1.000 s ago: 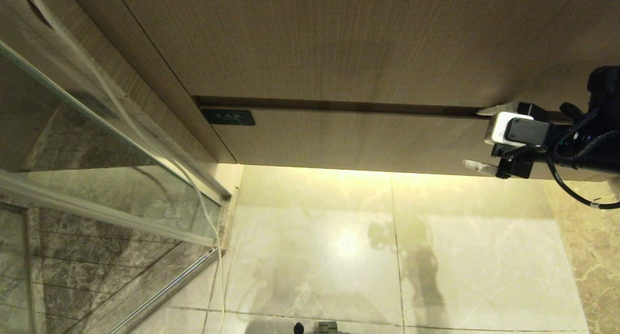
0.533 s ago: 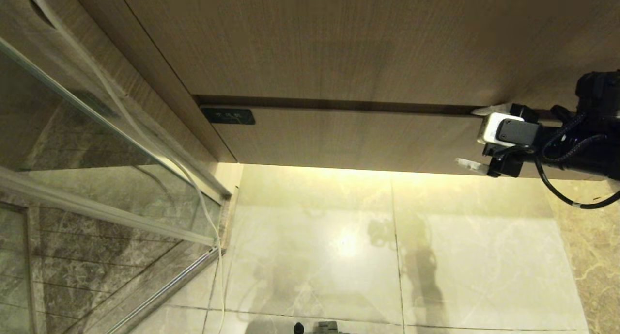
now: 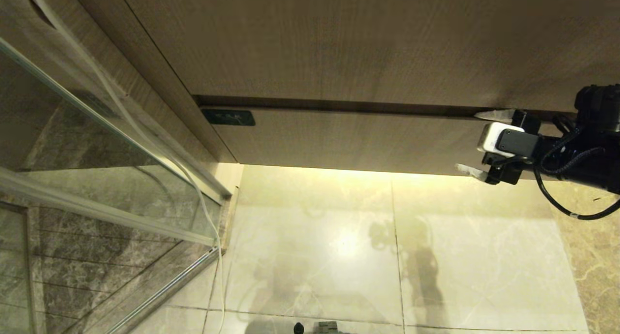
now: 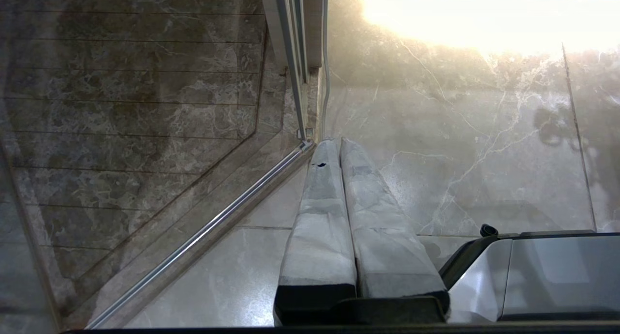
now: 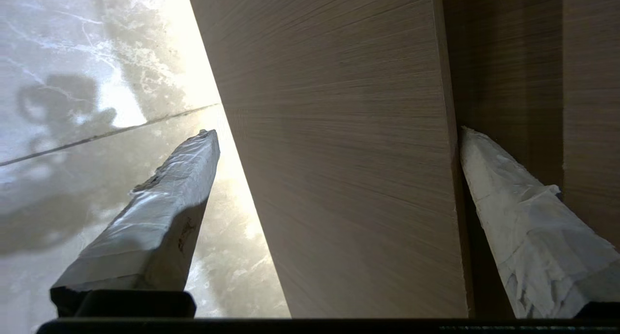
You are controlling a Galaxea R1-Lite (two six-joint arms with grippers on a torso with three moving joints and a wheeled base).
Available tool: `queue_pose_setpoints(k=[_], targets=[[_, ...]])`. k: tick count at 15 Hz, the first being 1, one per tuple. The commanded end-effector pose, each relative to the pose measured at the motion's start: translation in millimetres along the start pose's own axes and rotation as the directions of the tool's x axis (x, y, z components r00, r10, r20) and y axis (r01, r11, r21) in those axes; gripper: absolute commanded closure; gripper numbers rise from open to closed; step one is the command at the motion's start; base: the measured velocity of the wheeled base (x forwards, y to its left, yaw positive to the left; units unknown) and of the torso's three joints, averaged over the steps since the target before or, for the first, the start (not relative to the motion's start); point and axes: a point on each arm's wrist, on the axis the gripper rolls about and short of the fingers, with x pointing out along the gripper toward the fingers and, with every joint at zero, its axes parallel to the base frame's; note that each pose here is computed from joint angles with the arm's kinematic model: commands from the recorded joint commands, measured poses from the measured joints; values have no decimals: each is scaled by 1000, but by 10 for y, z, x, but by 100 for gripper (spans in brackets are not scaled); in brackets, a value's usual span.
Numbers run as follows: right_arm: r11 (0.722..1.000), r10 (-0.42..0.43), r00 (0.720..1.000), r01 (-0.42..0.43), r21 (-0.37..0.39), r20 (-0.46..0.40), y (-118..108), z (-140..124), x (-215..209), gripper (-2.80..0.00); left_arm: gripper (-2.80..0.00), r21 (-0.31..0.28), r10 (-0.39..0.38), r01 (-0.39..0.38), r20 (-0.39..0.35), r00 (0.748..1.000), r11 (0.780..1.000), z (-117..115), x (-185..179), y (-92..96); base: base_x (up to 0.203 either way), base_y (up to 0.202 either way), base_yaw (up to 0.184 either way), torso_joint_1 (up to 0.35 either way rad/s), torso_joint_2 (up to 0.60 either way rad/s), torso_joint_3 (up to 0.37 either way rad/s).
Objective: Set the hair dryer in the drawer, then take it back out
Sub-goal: Pull open the drawer
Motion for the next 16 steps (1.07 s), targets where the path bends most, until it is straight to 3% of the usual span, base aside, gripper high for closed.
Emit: queue_pose_setpoints(k=[1,4,8,12,16], targets=[[997,69,998,-68,38,-12,96,-9,-49,-280,0,0,0,0,1,1000,1000,2,-1,0,0,0,0,0,0,0],[982,170,984,-165,95,-45,164,3,-146,-280,0,0,0,0,0,1000,1000,-1,0,0,0,0,0,0,0,0],[978,188,980,-182,101,-62,187,43,-295,-280,0,0,0,0,0,1000,1000,-2,0,0,0,0,0,0,0,0],[957,274,945,-250,148,-177,278,97,-595,-280,0,0,0,0,1,1000,1000,2,-1,0,0,0,0,0,0,0],[967,243,921,-203,156,-304,357,100,-989,-280,0,0,0,0,0,1000,1000,-1,0,0,0,0,0,0,0,0]])
